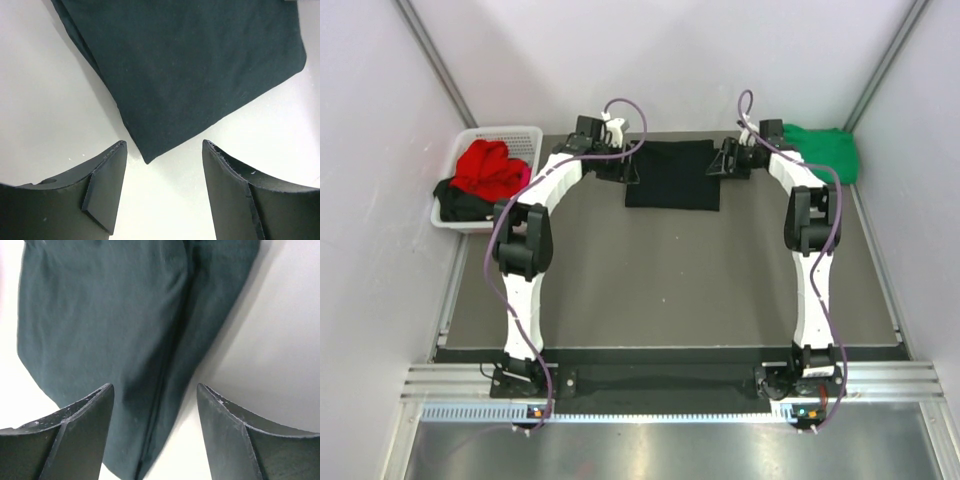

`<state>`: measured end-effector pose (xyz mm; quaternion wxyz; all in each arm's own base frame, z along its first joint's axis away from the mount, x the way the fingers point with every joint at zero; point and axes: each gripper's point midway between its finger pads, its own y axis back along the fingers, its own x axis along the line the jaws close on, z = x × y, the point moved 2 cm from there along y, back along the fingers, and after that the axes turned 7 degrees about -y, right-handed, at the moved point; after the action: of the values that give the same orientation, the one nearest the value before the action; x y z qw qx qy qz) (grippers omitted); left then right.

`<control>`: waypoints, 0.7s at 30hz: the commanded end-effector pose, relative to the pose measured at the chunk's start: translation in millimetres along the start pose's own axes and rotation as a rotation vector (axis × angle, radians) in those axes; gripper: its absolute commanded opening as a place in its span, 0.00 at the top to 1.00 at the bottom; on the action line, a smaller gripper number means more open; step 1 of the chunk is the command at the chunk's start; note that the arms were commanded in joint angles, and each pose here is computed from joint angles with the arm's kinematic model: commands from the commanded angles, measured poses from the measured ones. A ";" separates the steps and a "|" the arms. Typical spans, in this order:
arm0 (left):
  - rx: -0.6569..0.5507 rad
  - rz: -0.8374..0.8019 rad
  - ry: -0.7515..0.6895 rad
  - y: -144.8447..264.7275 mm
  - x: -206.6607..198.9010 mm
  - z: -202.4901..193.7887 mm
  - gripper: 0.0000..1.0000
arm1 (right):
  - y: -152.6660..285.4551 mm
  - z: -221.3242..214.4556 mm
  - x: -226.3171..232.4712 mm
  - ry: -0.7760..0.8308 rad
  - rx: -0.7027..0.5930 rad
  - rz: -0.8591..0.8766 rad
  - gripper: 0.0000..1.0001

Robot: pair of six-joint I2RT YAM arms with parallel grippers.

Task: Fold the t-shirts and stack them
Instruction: Neatly place the folded tshirt to the corner

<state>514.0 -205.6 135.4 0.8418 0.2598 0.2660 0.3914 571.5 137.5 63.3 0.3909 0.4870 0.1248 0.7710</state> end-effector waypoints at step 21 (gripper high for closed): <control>-0.015 0.089 -0.106 34.4 7.9 10.8 0.34 | 43.1 56.4 61.0 0.294 -0.127 -0.066 1.00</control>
<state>509.9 -189.6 135.4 0.8276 0.2924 0.2401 0.4145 569.3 167.8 56.6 0.3752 0.4709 0.1463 0.7849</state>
